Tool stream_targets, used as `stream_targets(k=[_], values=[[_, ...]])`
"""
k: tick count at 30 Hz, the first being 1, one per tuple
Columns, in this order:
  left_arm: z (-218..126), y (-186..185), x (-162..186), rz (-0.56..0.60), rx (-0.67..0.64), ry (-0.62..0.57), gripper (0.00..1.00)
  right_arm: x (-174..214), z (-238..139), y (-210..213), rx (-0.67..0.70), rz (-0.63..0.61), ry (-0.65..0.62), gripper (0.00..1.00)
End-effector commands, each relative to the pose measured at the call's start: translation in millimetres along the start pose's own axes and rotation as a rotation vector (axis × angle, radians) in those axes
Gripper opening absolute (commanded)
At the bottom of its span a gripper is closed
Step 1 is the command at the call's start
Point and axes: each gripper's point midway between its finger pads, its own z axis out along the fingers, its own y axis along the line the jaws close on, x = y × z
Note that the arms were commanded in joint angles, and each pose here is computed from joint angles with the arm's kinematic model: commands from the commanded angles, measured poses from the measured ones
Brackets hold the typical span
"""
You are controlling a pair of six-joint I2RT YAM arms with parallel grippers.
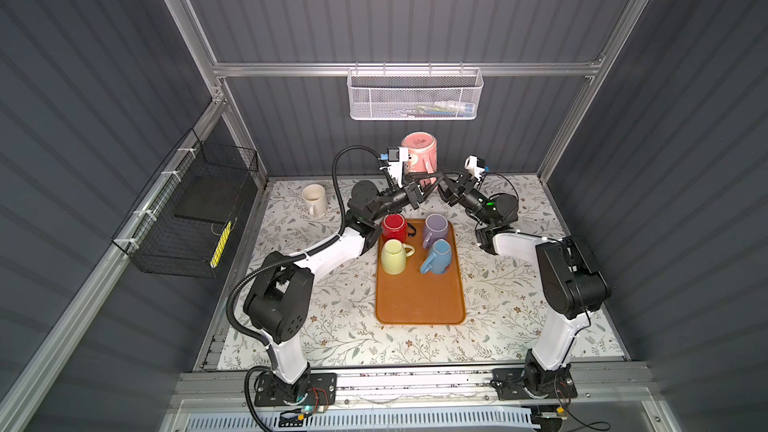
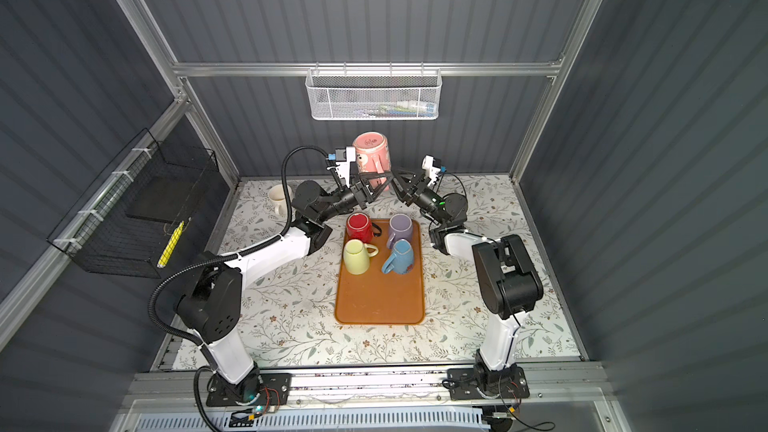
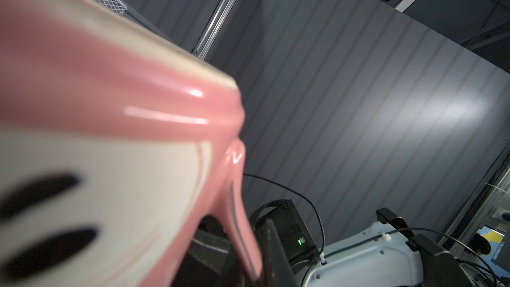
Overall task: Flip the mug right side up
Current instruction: 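Grasp the pink mug's rim with the right gripper beside the left gripper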
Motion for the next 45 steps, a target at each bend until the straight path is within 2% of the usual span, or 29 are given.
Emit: stream_targets(k=[1, 13, 22, 32, 41, 45], values=[[-6.9, -20.3, -27.3, 0.091, 0.08, -0.112, 0.0, 0.2, 5.9, 35.1, -0.078, -0.044, 0.011, 0.52], [-23.3, 21.6, -13.3, 0.005, 0.028, -0.152, 0.0, -1.8, -6.8, 49.6, -0.081, -0.058, -0.016, 0.51], [-22.2, 37.8, -1.7, -0.067, 0.035, -0.158, 0.0, -7.0, -7.3, 58.2, -0.093, -0.091, -0.026, 0.51], [-25.2, 50.2, 11.7, -0.096, 0.0, -0.138, 0.0, -7.0, -5.8, 65.7, -0.107, -0.124, -0.023, 0.51], [-22.7, 50.7, 14.3, -0.144, 0.06, -0.152, 0.0, 0.5, 0.7, 70.2, -0.121, -0.145, 0.038, 0.51], [-21.3, 50.1, 16.1, -0.162, 0.084, -0.146, 0.0, 5.9, 7.9, 100.9, -0.176, -0.228, 0.106, 0.52]])
